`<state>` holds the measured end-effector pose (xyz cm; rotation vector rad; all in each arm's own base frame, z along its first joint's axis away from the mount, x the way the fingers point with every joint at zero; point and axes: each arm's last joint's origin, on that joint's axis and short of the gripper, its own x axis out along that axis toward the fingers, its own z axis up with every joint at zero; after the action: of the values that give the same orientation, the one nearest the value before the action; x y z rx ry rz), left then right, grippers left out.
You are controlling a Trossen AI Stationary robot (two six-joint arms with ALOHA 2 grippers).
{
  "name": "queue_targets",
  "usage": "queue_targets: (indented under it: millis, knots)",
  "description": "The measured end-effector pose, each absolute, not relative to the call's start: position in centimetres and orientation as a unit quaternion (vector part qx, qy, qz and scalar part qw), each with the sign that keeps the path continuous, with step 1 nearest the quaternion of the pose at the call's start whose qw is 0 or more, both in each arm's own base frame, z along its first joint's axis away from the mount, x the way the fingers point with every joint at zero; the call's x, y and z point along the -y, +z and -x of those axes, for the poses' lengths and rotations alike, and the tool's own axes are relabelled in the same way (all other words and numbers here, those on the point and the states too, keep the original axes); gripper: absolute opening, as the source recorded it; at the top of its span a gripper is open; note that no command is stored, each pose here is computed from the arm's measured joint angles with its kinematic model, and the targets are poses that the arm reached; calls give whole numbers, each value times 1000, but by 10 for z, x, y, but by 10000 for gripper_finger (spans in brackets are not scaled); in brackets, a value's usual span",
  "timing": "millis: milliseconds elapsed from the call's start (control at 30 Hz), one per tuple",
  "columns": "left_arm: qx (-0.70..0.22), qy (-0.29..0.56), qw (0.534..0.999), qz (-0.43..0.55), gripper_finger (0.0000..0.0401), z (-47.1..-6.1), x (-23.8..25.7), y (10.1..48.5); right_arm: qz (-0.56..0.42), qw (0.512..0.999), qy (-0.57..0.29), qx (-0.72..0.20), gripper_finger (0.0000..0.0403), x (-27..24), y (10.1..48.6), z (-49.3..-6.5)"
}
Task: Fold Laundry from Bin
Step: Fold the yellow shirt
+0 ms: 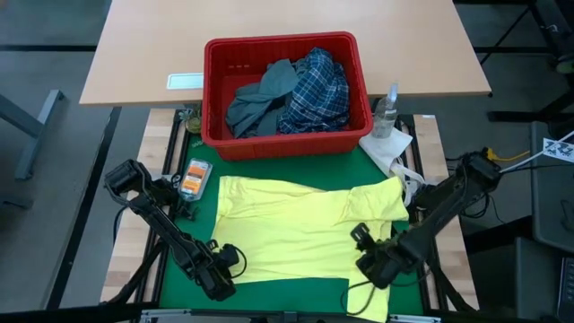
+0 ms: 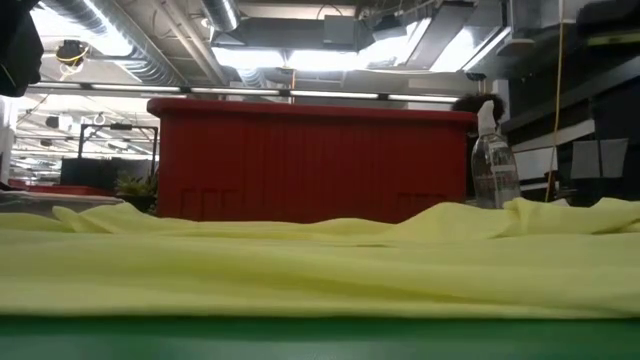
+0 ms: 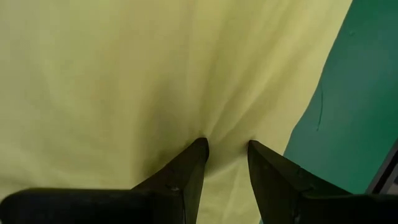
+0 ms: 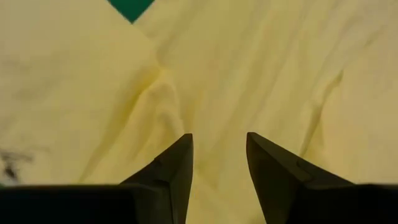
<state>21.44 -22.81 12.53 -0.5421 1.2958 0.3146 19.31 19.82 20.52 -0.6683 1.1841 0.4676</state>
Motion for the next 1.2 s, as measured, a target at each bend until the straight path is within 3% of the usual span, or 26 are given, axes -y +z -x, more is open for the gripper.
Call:
queue_targets:
  millis: [200, 467, 567, 767, 900, 1067, 1200]
  knots:
    - [-591, 143, 753, 251, 121, -215, 228, 125, 268, 728, 303, -553, 149, -187, 192, -203]
    - [-589, 141, 755, 253, 121, -216, 229, 125, 276, 707, 303, -576, 144, -179, 176, -194]
    - [-588, 141, 755, 253, 121, -216, 229, 125, 275, 698, 305, -586, 115, -176, 170, -191]
    - [-596, 152, 741, 268, 121, -215, 228, 125, 252, 684, 332, -599, 11, -177, 169, -188]
    - [-618, 156, 719, 276, 117, -212, 228, 125, 198, 646, 362, -642, 25, -175, 169, -180]
    - [-639, 149, 701, 280, 91, -210, 229, 125, 133, 575, 385, -710, 6, -170, 171, -167]
    - [-645, 148, 695, 281, 69, -209, 229, 125, 77, 532, 380, -752, 16, -168, 173, -160]
